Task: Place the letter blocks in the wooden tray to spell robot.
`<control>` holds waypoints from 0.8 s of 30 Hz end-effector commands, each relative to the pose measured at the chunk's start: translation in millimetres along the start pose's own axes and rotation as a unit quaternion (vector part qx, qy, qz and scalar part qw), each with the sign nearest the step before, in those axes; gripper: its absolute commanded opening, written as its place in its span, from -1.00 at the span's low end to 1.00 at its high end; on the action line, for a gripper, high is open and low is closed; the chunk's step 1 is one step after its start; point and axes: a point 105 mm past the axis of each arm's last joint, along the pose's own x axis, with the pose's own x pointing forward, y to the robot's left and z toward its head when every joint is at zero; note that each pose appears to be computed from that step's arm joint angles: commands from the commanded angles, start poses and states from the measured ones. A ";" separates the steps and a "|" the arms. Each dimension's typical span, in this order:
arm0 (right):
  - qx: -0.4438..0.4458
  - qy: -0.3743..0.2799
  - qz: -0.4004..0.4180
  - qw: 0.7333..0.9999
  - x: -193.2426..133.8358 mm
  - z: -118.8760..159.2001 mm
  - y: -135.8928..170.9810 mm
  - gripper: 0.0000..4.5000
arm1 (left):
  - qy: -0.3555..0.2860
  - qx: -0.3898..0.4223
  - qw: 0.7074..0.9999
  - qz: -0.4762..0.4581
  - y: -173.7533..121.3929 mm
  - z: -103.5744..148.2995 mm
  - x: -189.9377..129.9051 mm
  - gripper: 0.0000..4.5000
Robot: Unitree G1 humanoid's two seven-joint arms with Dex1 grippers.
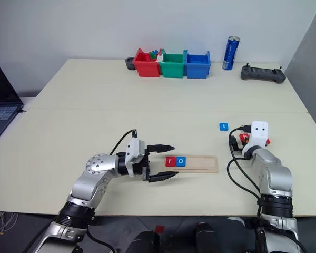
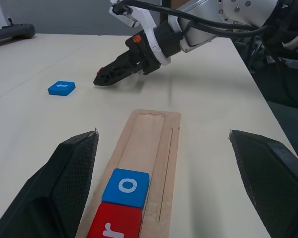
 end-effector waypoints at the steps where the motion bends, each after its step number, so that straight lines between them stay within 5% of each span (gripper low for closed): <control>1: 0.006 0.005 -0.009 1.000 -0.1 -0.2 -5.3 1.00 | -0.011 0.016 1.000 -0.012 -1.7 10.0 1.2 0.98; 5: 0.003 0.008 -0.015 1.000 -1.0 -1.2 -7.7 1.00 | -0.009 0.016 1.000 -0.012 -1.0 9.7 0.3 0.98; 14: -0.007 0.007 -0.021 1.000 -6.2 -4.3 -10.8 -0.36 | -0.011 0.020 1.000 -0.019 -4.0 9.5 2.2 1.00; 24: -0.030 0.006 0.002 1.000 -53.6 1.5 12.2 -0.36 | -0.013 0.020 0.999 -0.028 -10.7 10.3 0.8 1.00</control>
